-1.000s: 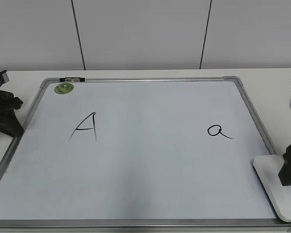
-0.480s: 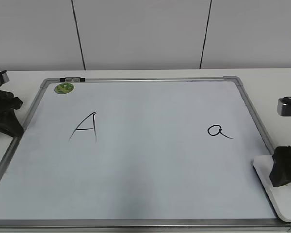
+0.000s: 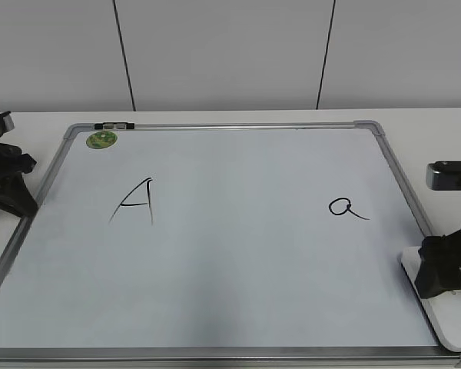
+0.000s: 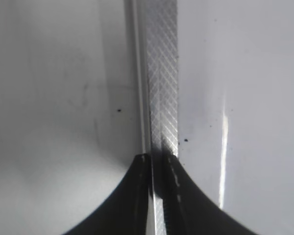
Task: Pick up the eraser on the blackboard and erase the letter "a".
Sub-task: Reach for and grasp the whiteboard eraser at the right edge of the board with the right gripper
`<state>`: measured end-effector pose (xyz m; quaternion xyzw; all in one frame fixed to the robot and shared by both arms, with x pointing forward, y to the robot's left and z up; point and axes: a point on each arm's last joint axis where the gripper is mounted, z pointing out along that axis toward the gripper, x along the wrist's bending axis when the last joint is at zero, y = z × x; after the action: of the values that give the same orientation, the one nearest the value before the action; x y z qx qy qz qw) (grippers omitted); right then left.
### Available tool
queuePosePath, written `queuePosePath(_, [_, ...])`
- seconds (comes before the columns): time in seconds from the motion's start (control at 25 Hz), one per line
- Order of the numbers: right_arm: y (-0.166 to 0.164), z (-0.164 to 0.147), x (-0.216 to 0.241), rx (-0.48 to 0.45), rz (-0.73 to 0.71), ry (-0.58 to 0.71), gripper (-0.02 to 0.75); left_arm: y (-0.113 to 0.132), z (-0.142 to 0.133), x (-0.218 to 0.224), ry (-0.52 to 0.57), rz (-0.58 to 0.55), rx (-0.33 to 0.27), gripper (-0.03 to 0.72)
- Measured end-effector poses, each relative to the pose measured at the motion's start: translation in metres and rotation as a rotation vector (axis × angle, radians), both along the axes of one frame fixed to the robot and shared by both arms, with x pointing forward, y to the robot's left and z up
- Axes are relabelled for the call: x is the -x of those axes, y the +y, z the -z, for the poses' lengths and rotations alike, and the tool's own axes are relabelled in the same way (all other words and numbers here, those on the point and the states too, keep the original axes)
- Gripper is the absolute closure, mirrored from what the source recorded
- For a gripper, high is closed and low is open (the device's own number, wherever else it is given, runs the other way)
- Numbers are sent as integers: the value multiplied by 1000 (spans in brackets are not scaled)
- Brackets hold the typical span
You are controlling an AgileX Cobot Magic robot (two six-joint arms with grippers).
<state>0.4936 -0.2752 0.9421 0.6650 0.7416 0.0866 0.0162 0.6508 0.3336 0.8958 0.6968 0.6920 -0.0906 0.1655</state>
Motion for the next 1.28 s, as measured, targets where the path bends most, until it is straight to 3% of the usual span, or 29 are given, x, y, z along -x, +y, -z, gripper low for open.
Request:
queuePosePath(0.32, [0, 0, -3, 2, 2, -28, 94, 0, 0, 0, 0, 0, 0, 650])
queuePosePath(0.64, [0, 16, -8, 5, 1, 29, 99, 0, 0, 0, 0, 0, 0, 650])
queuePosePath(1.28, [0, 20, -10, 5, 2, 39, 183, 0, 0, 0, 0, 0, 0, 650])
